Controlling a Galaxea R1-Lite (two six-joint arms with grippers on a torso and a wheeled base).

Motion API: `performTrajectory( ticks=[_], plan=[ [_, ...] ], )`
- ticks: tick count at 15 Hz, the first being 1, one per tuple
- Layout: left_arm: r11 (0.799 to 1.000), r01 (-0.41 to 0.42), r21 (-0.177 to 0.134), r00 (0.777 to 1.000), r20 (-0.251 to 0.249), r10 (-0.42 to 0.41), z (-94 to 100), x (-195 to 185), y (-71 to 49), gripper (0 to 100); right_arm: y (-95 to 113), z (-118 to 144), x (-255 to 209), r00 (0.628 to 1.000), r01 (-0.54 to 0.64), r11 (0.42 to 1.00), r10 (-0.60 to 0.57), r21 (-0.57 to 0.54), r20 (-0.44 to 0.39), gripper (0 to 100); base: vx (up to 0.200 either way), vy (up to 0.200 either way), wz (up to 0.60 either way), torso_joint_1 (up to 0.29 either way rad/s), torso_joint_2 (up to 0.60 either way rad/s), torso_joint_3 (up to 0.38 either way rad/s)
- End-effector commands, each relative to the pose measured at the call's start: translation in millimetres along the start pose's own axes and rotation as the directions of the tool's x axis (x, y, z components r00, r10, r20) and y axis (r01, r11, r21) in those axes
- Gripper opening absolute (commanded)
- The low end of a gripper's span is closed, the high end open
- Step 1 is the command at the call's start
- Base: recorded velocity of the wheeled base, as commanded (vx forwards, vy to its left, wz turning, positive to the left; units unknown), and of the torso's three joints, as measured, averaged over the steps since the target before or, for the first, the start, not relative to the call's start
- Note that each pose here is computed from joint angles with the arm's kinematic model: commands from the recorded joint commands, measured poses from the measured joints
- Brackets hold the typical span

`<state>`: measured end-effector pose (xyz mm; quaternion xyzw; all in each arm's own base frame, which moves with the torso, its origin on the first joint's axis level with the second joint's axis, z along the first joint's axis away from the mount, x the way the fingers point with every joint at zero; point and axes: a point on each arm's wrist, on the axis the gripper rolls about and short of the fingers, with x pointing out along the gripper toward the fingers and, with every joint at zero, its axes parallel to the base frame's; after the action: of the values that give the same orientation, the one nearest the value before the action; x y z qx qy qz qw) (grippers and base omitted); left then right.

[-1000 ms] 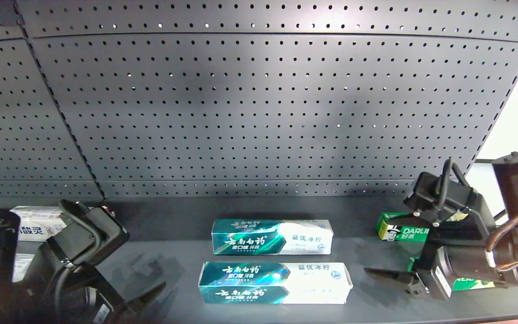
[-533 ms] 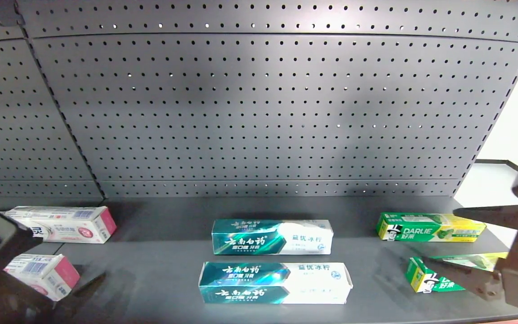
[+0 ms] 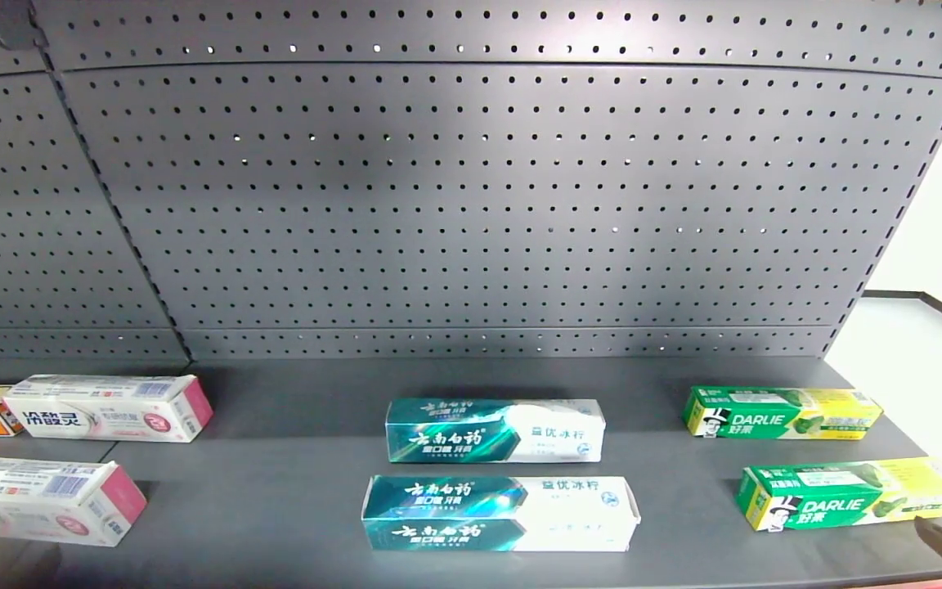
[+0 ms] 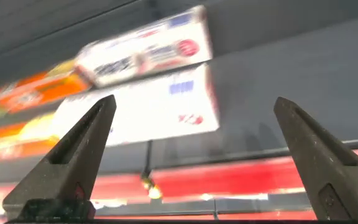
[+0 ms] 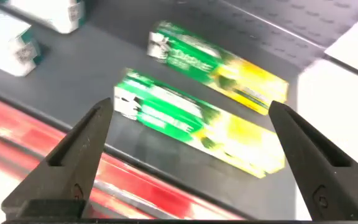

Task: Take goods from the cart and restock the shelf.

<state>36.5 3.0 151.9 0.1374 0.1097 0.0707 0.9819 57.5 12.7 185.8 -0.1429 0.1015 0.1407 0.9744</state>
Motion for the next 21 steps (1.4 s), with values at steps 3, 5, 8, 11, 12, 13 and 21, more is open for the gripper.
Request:
performTrajectory(
  ticks=[3,5,8,11,12,13,21],
  plan=[
    [0.992,-0.069,-0.104,0.993,0.085,0.078,-57.6,-32.3,-7.2,100,13.7,-43.5,-33.6,0.992,0.063,0.994,-0.072,0.088,0.104,100,0.0,0.0,0.0,0.0,0.0,0.0],
    [0.989,-0.072,-0.13,0.99,0.115,0.087,-76.4,-44.2,-9.9,100,20.8,-65.4,-41.6,0.987,0.066,0.989,-0.084,0.131,0.138,100,0.0,0.0,0.0,0.0,0.0,0.0],
    [0.968,-0.057,-0.245,0.987,0.132,0.092,-79.0,-48.4,-10.1,100,31.6,-103.5,-51.3,0.946,0.243,0.948,-0.279,0.206,0.165,100,0.0,0.0,0.0,0.0,0.0,0.0],
    [0.965,-0.059,-0.256,0.987,0.131,0.095,-79.5,-48.4,-10.3,100,30.2,-112.2,-48.9,0.905,0.363,0.869,-0.414,0.336,0.095,100,0.0,0.0,0.0,0.0,0.0,0.0],
    [0.964,-0.06,-0.257,0.987,0.131,0.096,-79.5,-48.4,-10.3,100,30.2,-112.4,-48.9,0.905,0.363,0.87,-0.414,0.334,0.094,100,0.0,0.0,0.0,0.0,0.0,0.0],
    [0.965,-0.058,-0.257,0.987,0.131,0.095,-79.5,-48.4,-10.3,100,30.7,-112.8,-48.5,0.914,0.349,0.88,-0.396,0.323,0.092,100,0.0,0.0,0.0,0.0,0.0,0.0],
    [0.949,0.183,-0.257,0.97,0.207,-0.131,-83.4,-42.9,-17.8,100,36.2,-117.4,-46.2,0.974,0.171,0.94,-0.206,0.296,0.091,100,0.0,0.0,0.0,0.0,0.0,0.0]
  ],
)
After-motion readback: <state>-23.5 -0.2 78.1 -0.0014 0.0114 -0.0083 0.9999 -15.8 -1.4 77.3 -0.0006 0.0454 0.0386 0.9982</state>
